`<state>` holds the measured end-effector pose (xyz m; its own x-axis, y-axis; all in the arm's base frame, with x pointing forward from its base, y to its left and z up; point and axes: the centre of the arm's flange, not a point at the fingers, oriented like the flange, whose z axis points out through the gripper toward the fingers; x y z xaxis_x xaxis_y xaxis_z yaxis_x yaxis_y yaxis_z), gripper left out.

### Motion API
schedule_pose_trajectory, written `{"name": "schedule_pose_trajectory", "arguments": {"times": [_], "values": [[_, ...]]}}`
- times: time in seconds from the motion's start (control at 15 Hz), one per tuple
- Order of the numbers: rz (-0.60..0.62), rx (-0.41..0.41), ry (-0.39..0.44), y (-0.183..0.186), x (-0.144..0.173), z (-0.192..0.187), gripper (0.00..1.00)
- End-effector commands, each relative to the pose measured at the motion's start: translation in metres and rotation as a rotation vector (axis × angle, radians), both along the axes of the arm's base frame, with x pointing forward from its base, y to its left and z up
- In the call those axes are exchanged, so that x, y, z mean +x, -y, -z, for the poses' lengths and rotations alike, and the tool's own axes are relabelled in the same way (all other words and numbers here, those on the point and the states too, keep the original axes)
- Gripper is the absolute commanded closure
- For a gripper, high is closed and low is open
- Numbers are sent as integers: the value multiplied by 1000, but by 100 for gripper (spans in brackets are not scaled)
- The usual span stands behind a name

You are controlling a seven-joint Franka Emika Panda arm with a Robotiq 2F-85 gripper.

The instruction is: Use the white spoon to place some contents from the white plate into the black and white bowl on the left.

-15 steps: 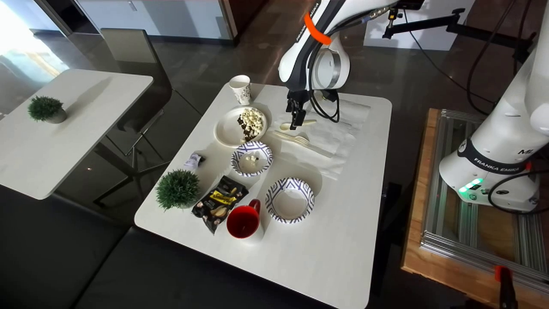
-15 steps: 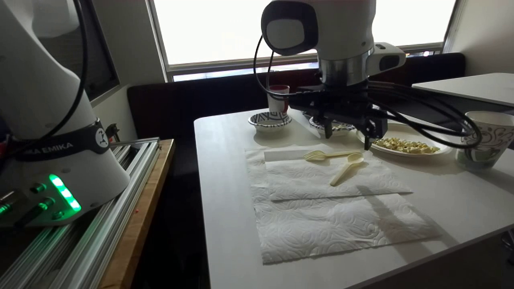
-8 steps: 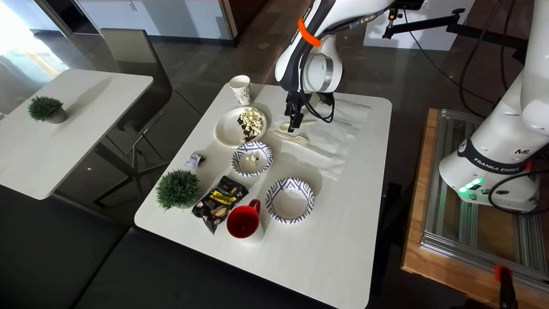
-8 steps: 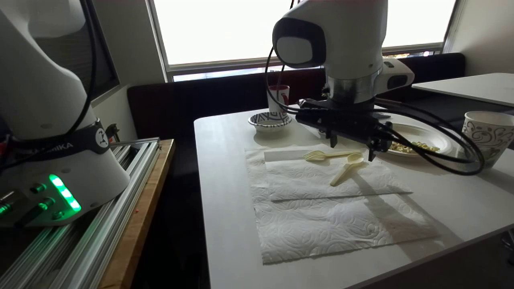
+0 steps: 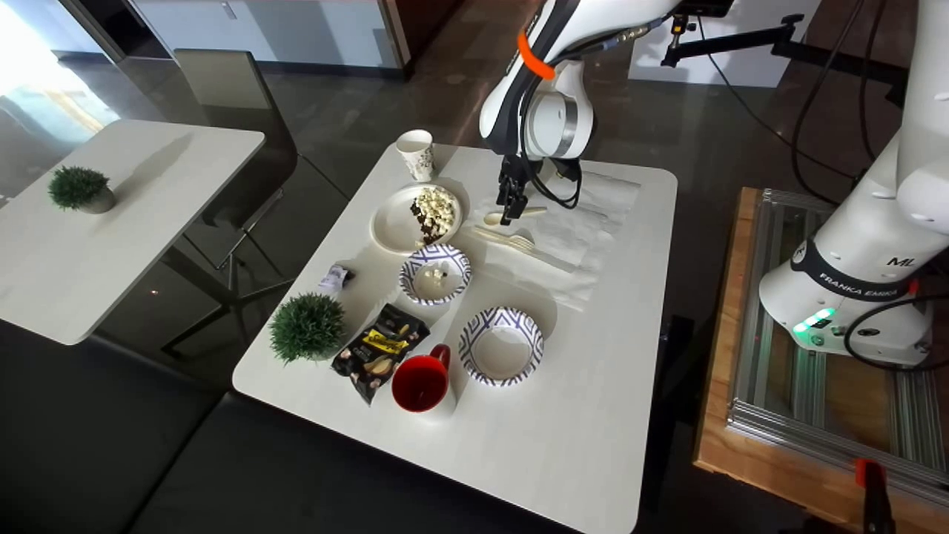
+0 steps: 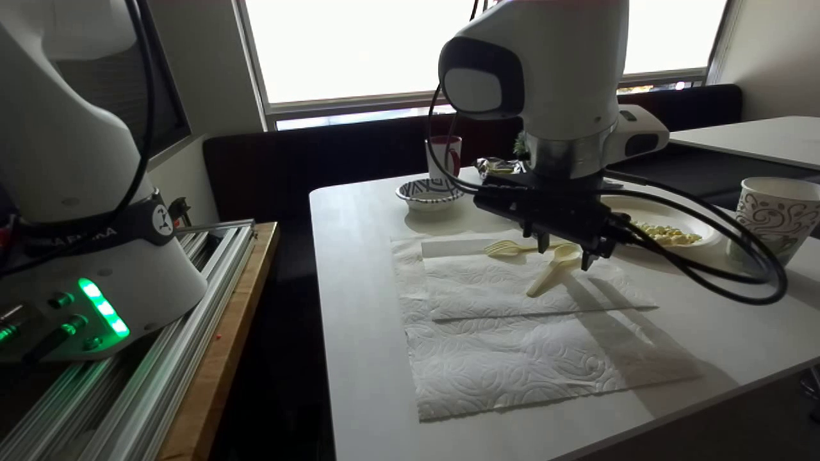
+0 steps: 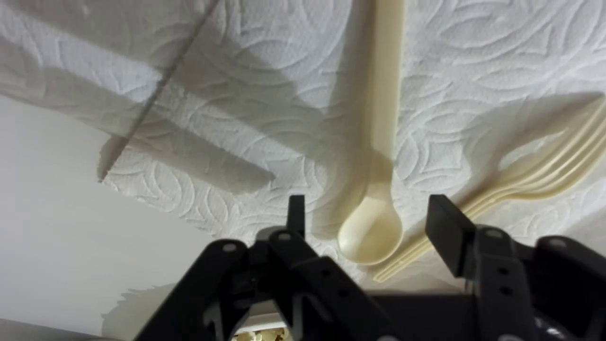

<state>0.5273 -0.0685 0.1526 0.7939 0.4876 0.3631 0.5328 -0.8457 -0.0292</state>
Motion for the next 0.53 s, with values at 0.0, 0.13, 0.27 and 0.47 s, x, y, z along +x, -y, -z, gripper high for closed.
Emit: {"name": "schedule_pose_trajectory", "arguments": {"times": [0.0, 0.13, 0.27, 0.47], "values": [[-9, -9, 14, 5, -7, 1, 45], [-13, -15, 6, 6, -10, -1, 43], [-16, -22, -3, 7, -14, -2, 39], [-19, -24, -15, 7, -19, -3, 45]]}}
